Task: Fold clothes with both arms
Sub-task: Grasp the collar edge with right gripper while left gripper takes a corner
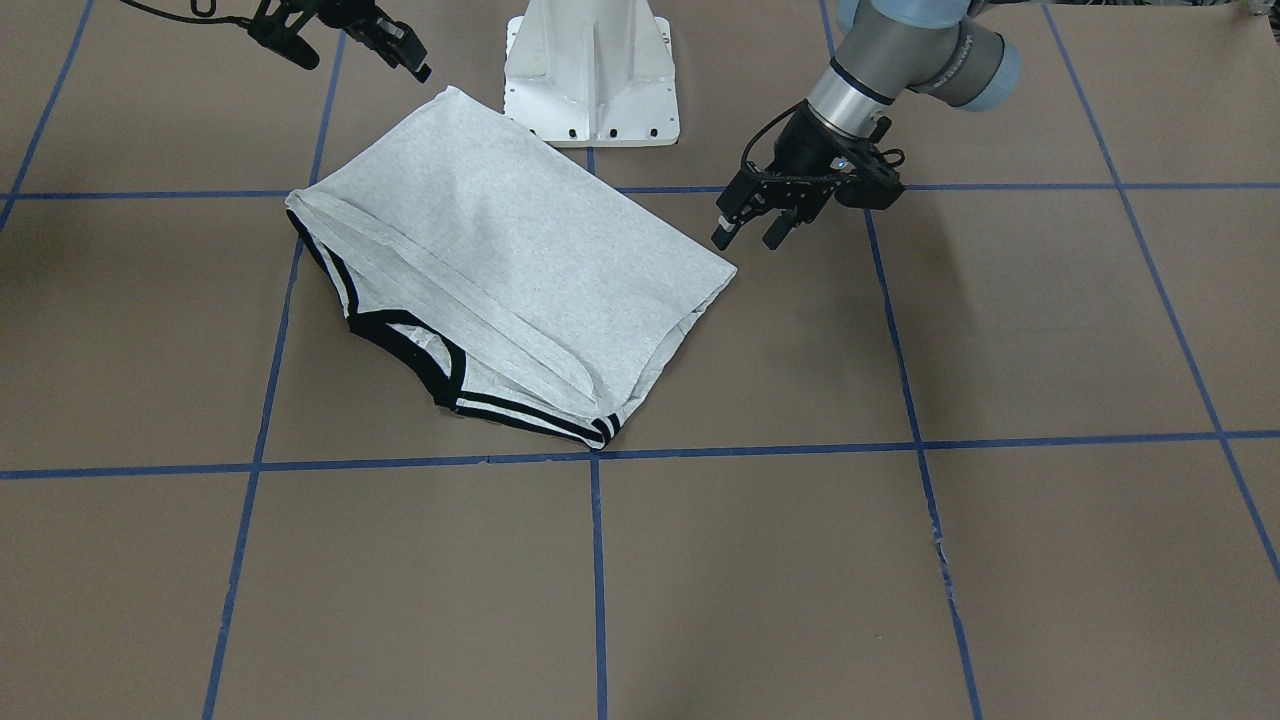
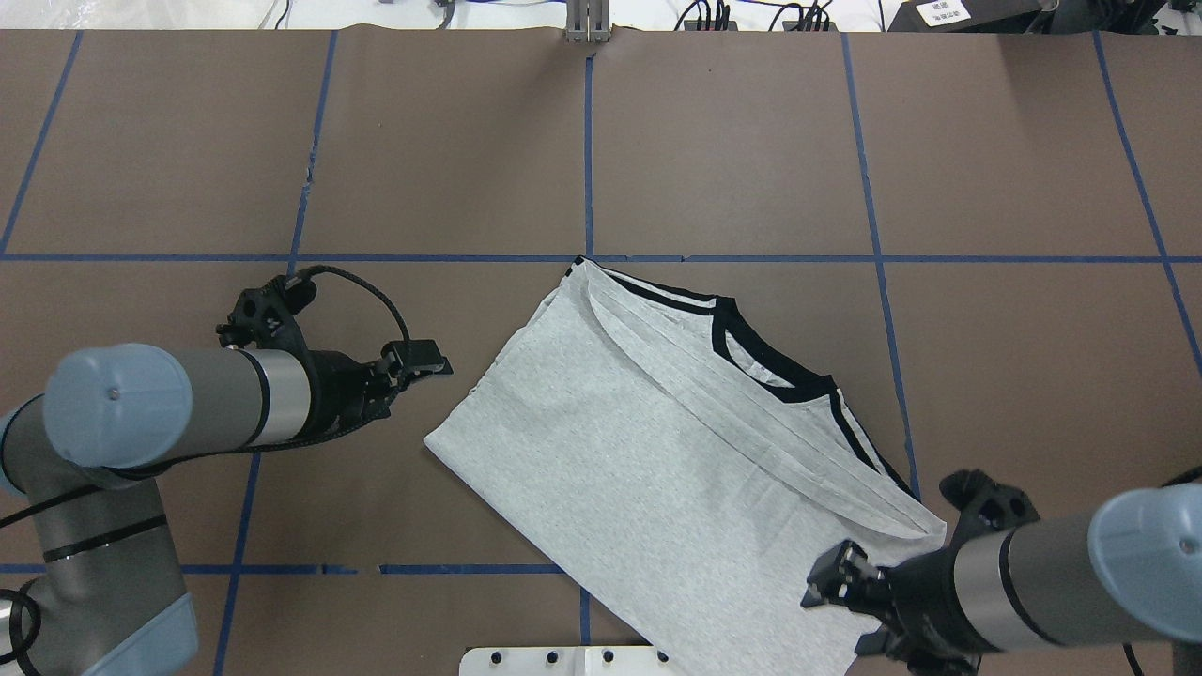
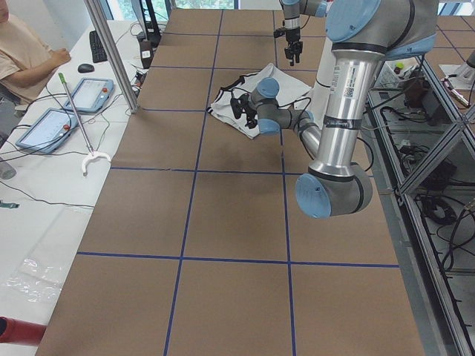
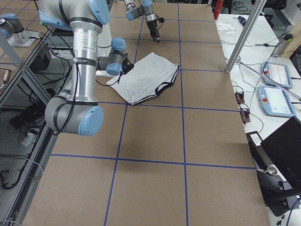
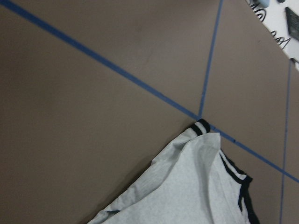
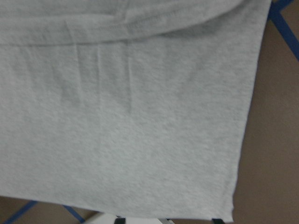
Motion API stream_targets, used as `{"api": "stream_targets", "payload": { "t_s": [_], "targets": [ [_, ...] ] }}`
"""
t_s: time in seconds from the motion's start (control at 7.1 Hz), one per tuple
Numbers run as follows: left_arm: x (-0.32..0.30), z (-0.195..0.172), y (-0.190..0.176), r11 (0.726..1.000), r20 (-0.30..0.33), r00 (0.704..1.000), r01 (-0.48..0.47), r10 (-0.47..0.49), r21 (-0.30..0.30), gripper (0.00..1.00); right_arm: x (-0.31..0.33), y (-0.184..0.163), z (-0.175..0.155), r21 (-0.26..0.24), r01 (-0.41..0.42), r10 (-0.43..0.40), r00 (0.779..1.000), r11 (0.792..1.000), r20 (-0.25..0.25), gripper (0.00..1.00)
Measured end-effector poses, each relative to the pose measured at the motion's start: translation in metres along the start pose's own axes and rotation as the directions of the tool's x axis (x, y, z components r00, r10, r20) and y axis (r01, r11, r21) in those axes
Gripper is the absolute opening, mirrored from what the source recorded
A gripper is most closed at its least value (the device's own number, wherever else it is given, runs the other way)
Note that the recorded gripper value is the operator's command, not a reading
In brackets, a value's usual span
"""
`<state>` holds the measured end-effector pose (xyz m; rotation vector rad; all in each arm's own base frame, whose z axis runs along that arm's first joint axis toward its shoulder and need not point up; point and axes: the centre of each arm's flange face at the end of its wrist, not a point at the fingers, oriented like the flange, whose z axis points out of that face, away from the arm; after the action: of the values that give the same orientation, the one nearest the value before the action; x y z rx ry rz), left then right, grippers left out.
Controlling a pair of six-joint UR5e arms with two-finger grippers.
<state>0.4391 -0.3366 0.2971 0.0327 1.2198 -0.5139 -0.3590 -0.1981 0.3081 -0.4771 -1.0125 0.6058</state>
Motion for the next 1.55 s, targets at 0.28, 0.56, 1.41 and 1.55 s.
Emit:
{"api": "stream_targets", "payload": {
  "t_s": [0.28, 0.56, 1.41, 1.55],
  "targets": [
    [-0.003, 0.023, 0.034, 1.0, 0.152, 0.988, 0.003, -0.003, -0.003, 0.82, -0.069, -0.079, 0.003, 0.139, -0.093, 0.074, 0.988, 0.986, 0.132, 1.0],
    [0.009, 0.043, 0.045, 1.0, 0.226, 0.974, -0.003, 0.002, 0.005, 0.72, -0.108, -0.127, 0.0, 0.224, -0.114, 0.071, 0.979, 0.968, 0.19, 1.0],
    [0.003, 0.07, 0.043, 1.0, 0.285, 0.958, -0.013, 0.007, 0.02, 0.6, -0.118, -0.148, 0.007, 0.283, -0.122, 0.065, 0.977, 0.951, 0.202, 1.0],
    [0.001, 0.073, 0.042, 1.0, 0.289, 0.957, -0.014, 0.007, 0.022, 0.59, -0.12, -0.149, 0.009, 0.285, -0.123, 0.066, 0.977, 0.95, 0.201, 1.0]
  ]
}}
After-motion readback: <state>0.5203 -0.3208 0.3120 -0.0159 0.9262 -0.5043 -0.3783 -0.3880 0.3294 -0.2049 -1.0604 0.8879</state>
